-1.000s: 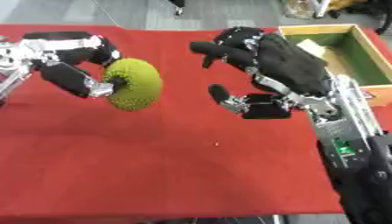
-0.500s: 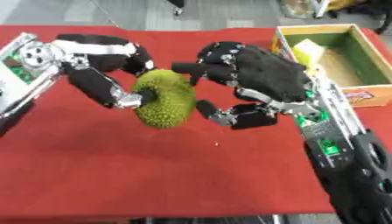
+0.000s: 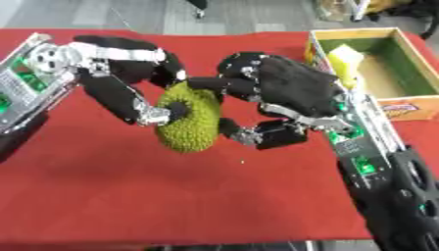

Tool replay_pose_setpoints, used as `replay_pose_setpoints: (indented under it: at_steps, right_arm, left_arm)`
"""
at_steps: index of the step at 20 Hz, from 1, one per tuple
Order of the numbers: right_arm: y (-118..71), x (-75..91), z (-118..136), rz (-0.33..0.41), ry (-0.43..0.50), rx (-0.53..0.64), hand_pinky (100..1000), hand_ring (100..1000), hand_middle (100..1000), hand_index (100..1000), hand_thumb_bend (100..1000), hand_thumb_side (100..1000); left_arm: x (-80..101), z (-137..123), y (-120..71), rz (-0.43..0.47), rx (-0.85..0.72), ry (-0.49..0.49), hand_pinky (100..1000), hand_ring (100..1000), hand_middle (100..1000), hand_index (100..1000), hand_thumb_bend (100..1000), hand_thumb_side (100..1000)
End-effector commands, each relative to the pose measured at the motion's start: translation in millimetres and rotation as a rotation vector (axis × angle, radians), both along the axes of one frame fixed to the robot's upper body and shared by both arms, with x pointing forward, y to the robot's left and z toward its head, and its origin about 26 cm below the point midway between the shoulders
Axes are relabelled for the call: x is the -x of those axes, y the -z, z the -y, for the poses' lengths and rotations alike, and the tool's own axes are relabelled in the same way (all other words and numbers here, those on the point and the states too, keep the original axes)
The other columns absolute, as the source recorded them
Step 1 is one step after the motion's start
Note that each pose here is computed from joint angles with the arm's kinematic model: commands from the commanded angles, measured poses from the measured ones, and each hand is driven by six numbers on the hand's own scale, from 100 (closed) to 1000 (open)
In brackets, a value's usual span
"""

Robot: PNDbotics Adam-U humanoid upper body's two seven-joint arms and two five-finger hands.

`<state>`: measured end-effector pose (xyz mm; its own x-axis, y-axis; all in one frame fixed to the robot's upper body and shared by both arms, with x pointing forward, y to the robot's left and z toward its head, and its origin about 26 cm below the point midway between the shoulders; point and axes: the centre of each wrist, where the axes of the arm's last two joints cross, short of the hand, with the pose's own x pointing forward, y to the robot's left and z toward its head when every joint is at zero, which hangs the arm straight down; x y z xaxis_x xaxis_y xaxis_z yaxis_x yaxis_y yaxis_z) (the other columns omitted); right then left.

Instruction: Pick up the objects with one hand, pass them to the other hand, and then place them into the box on the other side of the table.

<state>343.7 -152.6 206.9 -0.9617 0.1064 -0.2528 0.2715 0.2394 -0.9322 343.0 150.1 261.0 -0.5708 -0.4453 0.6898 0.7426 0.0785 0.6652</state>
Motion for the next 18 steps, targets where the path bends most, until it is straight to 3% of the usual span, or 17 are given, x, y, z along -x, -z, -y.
replay_pose_setpoints:
  at_steps: [1,5,8,14,18]
  right_arm:
    - [-4.8,-0.6,-1.1,0.024,-0.003,0.013,769,663,590,990,100,186]
    - [-3.1,-1.5,-1.5,0.026,-0.007,0.017,768,670,604,892,100,186]
    - [-3.0,-1.7,-1.4,0.027,-0.019,-0.007,760,668,601,719,100,159]
    - [-2.0,-3.0,-1.1,-0.014,-0.056,-0.151,729,616,538,513,100,100]
    - [0.1,-4.6,-1.1,-0.055,-0.089,-0.259,705,575,498,441,100,100]
  left_arm:
    - [6.7,6.2,-16.3,0.023,0.023,0.038,713,541,449,527,100,254]
    - [9.0,8.0,-19.6,0.016,0.032,0.044,713,541,447,525,100,253]
    - [9.8,8.8,-21.0,0.016,0.037,0.045,713,540,447,525,100,254]
    - [10.1,11.0,-20.7,0.009,0.035,0.051,714,542,449,528,100,256]
    - [7.4,12.1,-17.6,0.010,0.025,0.047,715,546,453,532,100,258]
